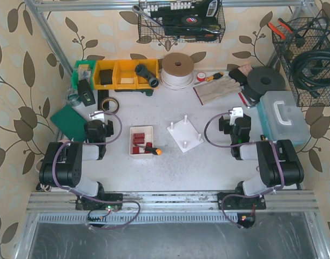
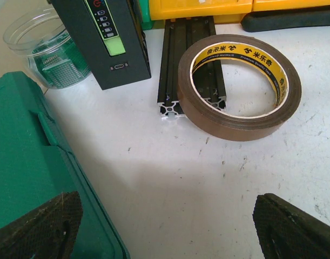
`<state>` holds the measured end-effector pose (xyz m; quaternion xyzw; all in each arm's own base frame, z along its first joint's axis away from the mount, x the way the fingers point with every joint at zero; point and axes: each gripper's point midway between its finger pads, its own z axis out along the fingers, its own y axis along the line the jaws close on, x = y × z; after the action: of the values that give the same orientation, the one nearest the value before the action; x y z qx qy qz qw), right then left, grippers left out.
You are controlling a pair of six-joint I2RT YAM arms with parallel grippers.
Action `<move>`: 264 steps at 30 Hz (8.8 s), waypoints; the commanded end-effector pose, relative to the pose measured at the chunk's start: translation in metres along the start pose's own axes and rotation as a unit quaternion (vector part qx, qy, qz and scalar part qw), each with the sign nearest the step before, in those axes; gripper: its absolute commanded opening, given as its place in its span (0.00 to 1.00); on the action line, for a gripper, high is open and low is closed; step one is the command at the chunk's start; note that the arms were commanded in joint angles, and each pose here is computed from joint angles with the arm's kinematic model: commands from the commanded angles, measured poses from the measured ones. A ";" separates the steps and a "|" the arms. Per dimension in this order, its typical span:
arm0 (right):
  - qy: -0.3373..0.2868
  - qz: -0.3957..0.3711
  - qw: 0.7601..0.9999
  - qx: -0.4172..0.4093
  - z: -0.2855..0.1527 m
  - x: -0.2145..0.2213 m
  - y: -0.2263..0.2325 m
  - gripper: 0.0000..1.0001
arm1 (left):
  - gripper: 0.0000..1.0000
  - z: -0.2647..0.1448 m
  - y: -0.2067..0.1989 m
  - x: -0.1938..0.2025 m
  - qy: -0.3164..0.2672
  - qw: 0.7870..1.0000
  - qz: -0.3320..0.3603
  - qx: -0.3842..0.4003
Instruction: Install the large spring
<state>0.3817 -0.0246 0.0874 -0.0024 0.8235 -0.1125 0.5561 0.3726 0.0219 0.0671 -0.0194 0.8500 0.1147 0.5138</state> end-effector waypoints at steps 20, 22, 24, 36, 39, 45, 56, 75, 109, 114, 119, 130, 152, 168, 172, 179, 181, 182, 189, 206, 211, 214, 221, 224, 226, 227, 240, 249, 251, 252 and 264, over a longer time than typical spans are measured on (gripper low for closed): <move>-0.011 0.008 1.000 -0.006 0.002 -0.010 0.001 1.00 | 0.89 -0.002 0.002 -0.010 -0.019 1.000 -0.001 -0.008; -0.010 0.009 1.000 -0.007 0.002 -0.010 0.001 1.00 | 0.89 -0.002 0.002 -0.010 -0.019 1.000 -0.001 -0.008; -0.010 0.009 1.000 -0.006 0.002 -0.010 0.001 1.00 | 0.89 -0.002 0.002 -0.011 -0.020 1.000 -0.002 -0.008; -0.010 0.009 1.000 -0.007 0.002 -0.009 0.001 1.00 | 0.89 -0.011 -0.002 -0.011 -0.042 0.999 0.008 -0.008; -0.011 0.009 1.000 -0.006 0.002 -0.010 0.001 1.00 | 0.89 -0.013 0.000 -0.013 -0.048 0.999 0.006 -0.012; -0.012 0.008 1.000 -0.006 0.001 -0.010 0.001 1.00 | 0.89 -0.014 0.008 -0.024 -0.041 0.999 0.005 -0.034; -0.011 -0.005 1.000 0.005 -0.006 -0.026 0.000 1.00 | 0.89 -0.027 0.045 -0.036 0.087 0.987 -0.032 -0.132; 0.276 0.338 0.898 -0.049 -0.090 -0.029 0.010 0.78 | 0.89 -0.162 0.000 -0.090 0.274 0.932 -0.228 0.064; 0.107 0.279 0.948 -0.109 -0.164 -0.054 0.113 0.99 | 0.73 -0.259 -0.201 -0.018 0.398 0.742 -0.525 0.123; 0.104 0.282 0.947 -0.112 -0.164 -0.054 0.113 0.99 | 0.76 -0.253 -0.210 -0.008 0.400 0.728 -0.541 0.132; 0.105 0.281 0.947 -0.115 -0.164 -0.054 0.115 0.99 | 0.76 -0.247 -0.225 0.009 0.420 0.719 -0.536 0.136; 0.105 0.275 0.948 -0.122 -0.163 -0.054 0.120 0.97 | 0.76 -0.237 -0.223 0.021 0.408 0.715 -0.552 0.133; 0.101 0.254 0.954 -0.121 -0.163 -0.057 0.128 0.96 | 0.60 -0.236 -0.230 0.021 0.431 0.726 -0.522 0.122; 0.100 0.246 0.956 -0.122 -0.164 -0.058 0.130 0.96 | 0.53 -0.227 -0.237 0.020 0.428 0.740 -0.505 0.119; 0.098 0.246 0.957 -0.120 -0.164 -0.058 0.129 0.97 | 0.44 -0.227 -0.245 0.022 0.440 0.740 -0.495 0.121; 0.096 0.247 0.957 -0.122 -0.164 -0.059 0.129 0.97 | 0.35 -0.229 -0.242 0.018 0.439 0.752 -0.478 0.116; 0.096 0.246 0.957 -0.122 -0.165 -0.059 0.129 0.97 | 0.31 -0.230 -0.240 0.019 0.441 0.752 -0.477 0.113; 0.095 0.248 0.956 -0.122 -0.165 -0.059 0.128 0.97 | 0.29 -0.230 -0.239 0.020 0.442 0.752 -0.476 0.111; 0.096 0.249 0.956 -0.122 -0.165 -0.059 0.128 0.97 | 0.23 -0.231 -0.233 0.023 0.440 0.753 -0.478 0.104; 0.099 0.247 0.956 -0.121 -0.165 -0.059 0.129 0.97 | 0.00 -0.250 -0.235 -0.007 0.435 0.762 -0.461 0.133; 0.099 0.246 0.957 -0.122 -0.165 -0.059 0.129 0.97 | 0.00 -0.255 -0.234 -0.019 0.432 0.776 -0.438 0.139; 0.099 0.246 0.956 -0.123 -0.165 -0.059 0.130 0.97 | 0.00 -0.259 -0.232 -0.023 0.435 0.777 -0.433 0.140; 0.100 0.242 0.957 -0.124 -0.165 -0.059 0.132 0.97 | 0.00 -0.266 -0.223 -0.044 0.414 0.787 -0.432 0.152; 0.101 0.240 0.958 -0.123 -0.165 -0.060 0.132 0.97 | 0.00 -0.266 -0.218 -0.055 0.398 0.804 -0.415 0.151; 0.101 0.240 0.958 -0.123 -0.166 -0.059 0.132 0.97 | 0.00 -0.265 -0.218 -0.063 0.385 0.815 -0.404 0.155; 0.100 0.241 0.957 -0.123 -0.166 -0.059 0.132 0.97 | 0.00 -0.263 -0.219 -0.068 0.376 0.821 -0.398 0.159; 0.096 0.237 0.959 -0.124 -0.167 -0.061 0.132 0.97 | 0.00 -0.205 -0.188 -0.134 0.335 0.833 -0.418 0.138; 0.091 0.237 0.959 -0.125 -0.167 -0.061 0.133 0.98 | 0.00 -0.142 -0.177 -0.156 0.338 0.835 -0.419 0.113; 0.091 0.237 0.959 -0.126 -0.166 -0.062 0.133 0.98 | 0.00 -0.127 -0.177 -0.155 0.345 0.830 -0.425 0.104; 0.090 0.235 0.959 -0.126 -0.166 -0.062 0.134 0.98 | 0.00 -0.121 -0.177 -0.156 0.345 0.828 -0.429 0.101; 0.090 0.209 0.964 -0.137 -0.167 -0.069 0.140 0.99 | 0.00 -0.050 -0.178 -0.154 0.328 0.830 -0.448 0.057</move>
<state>0.2670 0.1445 0.1618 0.1160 0.8689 0.1145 0.4673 0.3999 -0.1739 0.1805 -0.4124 0.8781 -0.1735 0.1697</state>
